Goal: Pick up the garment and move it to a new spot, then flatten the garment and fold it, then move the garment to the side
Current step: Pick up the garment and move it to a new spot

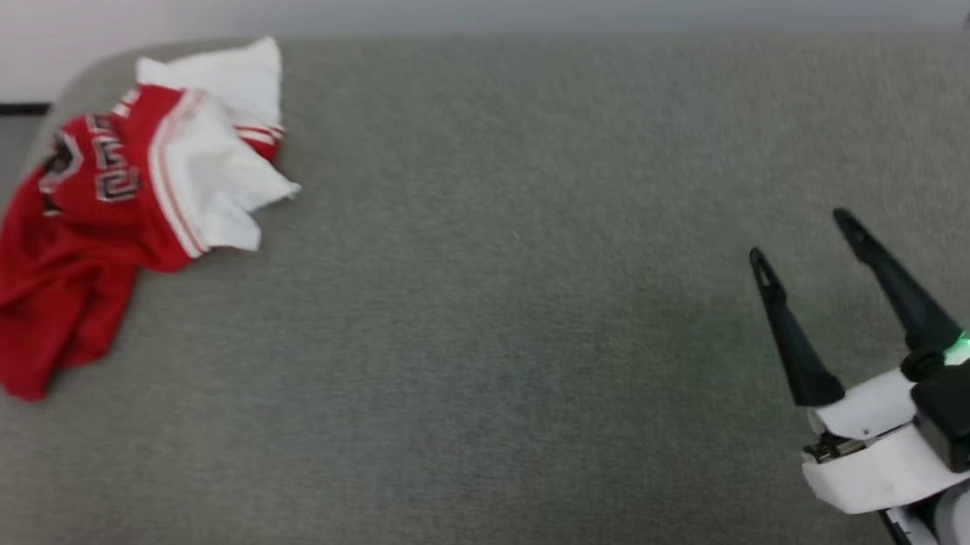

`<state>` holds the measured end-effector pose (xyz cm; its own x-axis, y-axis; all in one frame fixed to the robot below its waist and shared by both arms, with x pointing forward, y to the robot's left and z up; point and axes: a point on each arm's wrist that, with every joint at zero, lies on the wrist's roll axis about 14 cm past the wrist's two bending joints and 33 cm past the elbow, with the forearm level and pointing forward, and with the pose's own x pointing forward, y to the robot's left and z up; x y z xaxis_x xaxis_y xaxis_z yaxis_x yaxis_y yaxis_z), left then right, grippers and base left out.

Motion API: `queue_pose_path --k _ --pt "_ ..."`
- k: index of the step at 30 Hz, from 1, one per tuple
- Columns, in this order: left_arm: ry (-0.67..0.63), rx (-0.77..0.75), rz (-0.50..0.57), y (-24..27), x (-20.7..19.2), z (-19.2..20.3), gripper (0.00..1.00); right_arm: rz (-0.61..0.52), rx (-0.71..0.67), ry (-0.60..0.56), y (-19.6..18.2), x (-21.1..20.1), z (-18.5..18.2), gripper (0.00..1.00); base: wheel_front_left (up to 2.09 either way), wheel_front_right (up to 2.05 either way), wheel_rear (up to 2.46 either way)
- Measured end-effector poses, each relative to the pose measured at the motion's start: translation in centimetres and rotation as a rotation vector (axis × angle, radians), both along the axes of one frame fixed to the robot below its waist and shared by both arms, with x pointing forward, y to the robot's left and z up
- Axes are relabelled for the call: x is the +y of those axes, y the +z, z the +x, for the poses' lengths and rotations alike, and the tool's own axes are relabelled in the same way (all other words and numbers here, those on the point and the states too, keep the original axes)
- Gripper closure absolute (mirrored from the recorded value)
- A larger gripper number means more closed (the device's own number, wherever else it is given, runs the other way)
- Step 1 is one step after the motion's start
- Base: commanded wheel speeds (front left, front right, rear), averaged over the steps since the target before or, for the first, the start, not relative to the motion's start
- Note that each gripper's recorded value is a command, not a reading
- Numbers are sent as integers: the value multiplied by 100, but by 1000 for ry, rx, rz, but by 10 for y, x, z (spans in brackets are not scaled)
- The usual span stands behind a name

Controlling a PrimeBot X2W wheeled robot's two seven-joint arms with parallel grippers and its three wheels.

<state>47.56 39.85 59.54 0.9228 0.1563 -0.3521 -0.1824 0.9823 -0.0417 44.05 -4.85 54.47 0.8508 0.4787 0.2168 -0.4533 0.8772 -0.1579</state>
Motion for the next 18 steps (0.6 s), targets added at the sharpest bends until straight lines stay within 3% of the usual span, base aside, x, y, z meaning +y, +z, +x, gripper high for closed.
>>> queue_pose_path --k 11,18 --pt "9 487 -15 -107 -6 40 0 -26 41 -69 -18 -33 22 0 0 0 0" --pt "41 664 -30 -152 -12 53 0 -49 80 -88 -33 -44 30 0 0 0 0"
